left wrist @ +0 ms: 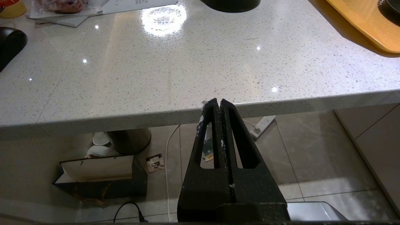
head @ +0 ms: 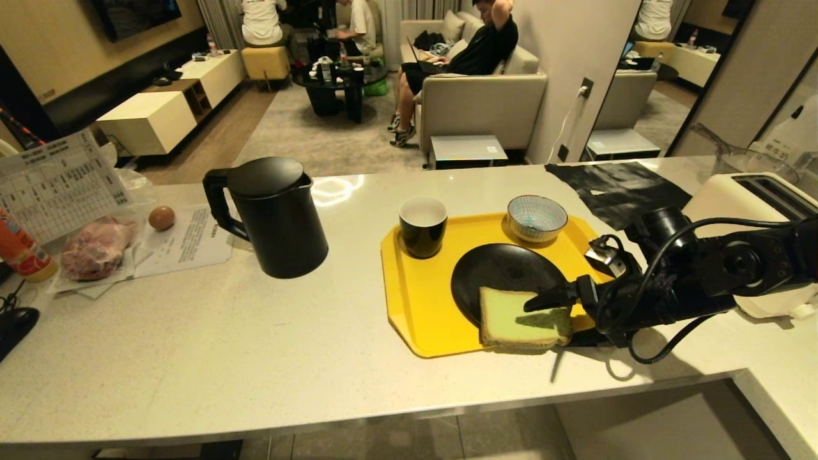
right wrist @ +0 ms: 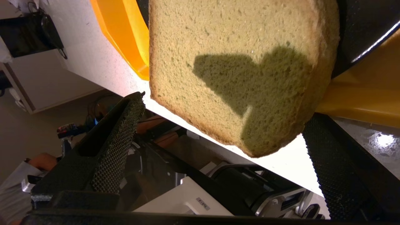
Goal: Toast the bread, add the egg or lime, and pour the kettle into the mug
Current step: Pick up the bread slice
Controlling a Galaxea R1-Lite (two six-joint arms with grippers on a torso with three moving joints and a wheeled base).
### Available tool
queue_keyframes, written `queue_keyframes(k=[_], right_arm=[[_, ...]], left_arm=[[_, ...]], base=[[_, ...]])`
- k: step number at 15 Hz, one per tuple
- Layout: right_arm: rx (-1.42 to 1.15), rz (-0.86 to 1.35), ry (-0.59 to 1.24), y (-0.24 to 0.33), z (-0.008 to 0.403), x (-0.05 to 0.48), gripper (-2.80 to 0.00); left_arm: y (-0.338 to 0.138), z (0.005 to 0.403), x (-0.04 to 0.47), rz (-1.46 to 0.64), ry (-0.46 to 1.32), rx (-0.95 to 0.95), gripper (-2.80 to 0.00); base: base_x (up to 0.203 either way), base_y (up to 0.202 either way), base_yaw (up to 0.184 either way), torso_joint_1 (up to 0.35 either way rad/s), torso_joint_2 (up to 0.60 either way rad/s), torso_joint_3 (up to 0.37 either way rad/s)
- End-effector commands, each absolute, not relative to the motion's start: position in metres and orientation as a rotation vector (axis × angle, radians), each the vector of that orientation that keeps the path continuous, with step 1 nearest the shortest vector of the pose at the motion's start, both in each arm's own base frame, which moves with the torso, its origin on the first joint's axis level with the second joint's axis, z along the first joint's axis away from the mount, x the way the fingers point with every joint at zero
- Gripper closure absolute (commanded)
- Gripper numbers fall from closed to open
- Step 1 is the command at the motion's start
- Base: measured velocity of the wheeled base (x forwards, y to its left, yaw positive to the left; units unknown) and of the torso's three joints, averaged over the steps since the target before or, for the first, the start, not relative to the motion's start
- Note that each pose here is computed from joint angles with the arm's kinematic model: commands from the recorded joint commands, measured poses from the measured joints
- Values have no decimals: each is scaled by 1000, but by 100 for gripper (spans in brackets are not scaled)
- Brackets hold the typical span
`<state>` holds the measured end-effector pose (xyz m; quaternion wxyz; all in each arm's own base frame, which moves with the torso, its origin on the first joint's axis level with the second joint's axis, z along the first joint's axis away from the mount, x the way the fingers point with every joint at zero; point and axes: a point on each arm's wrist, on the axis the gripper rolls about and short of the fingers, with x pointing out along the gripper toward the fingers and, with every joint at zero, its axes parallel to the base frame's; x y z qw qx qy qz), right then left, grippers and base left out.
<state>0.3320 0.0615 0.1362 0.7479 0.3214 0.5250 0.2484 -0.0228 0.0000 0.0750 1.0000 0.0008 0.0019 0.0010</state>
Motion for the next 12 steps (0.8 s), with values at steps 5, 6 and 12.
queue_keyframes(k=[5,6,12], right_arm=[[718,535,1165,62,130,338,-280],[717,535,1164,62,130,339,-280],[716,536,1171,62,127,339,0]], left_arm=[[0,75,-23,3,5,2,0],[0,75,-23,2,5,2,0],[0,75,-23,3,5,2,0]], base=[[0,0,0,0,0,0],[0,0,0,0,0,0],[0,0,0,0,0,0]])
